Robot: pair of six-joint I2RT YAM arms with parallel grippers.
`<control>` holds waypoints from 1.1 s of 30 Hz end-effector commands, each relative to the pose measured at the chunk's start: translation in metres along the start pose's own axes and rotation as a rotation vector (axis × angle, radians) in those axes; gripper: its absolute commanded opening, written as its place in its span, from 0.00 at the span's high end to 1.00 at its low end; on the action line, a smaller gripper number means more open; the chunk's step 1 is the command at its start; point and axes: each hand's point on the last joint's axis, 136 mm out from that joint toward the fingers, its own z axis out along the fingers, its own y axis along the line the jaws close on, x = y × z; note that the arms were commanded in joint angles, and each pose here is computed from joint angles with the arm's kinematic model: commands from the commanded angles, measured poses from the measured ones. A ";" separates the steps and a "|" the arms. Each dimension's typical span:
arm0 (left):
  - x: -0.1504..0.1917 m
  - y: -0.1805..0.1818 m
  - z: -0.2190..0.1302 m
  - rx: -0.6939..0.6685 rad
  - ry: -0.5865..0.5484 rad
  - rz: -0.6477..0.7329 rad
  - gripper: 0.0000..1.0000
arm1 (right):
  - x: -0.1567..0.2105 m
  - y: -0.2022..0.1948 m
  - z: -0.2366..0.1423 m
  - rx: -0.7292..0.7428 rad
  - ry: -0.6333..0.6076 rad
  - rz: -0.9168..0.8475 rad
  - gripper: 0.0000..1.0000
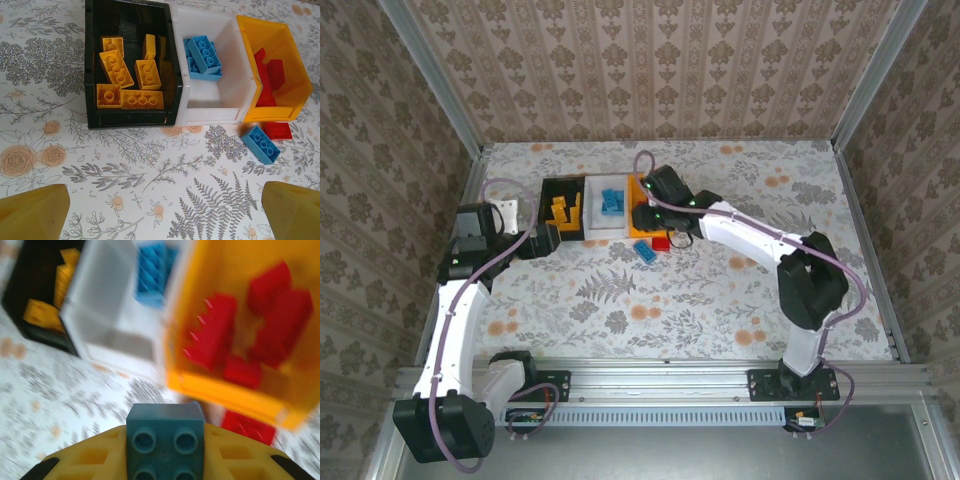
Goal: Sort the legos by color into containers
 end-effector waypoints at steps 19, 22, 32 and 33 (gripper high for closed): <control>0.008 -0.005 0.008 0.026 0.037 0.037 0.00 | -0.055 0.047 0.113 -0.127 0.017 -0.039 0.50; 0.009 -0.005 0.008 0.022 0.038 0.036 0.00 | -0.059 0.047 0.109 -0.126 0.011 -0.039 0.43; 0.009 -0.005 0.008 0.021 0.037 0.037 0.00 | -0.068 0.050 0.036 -0.121 -0.067 -0.055 0.36; 0.008 -0.005 0.008 0.022 0.036 0.037 0.00 | -0.065 0.047 0.025 -0.108 -0.071 -0.059 0.36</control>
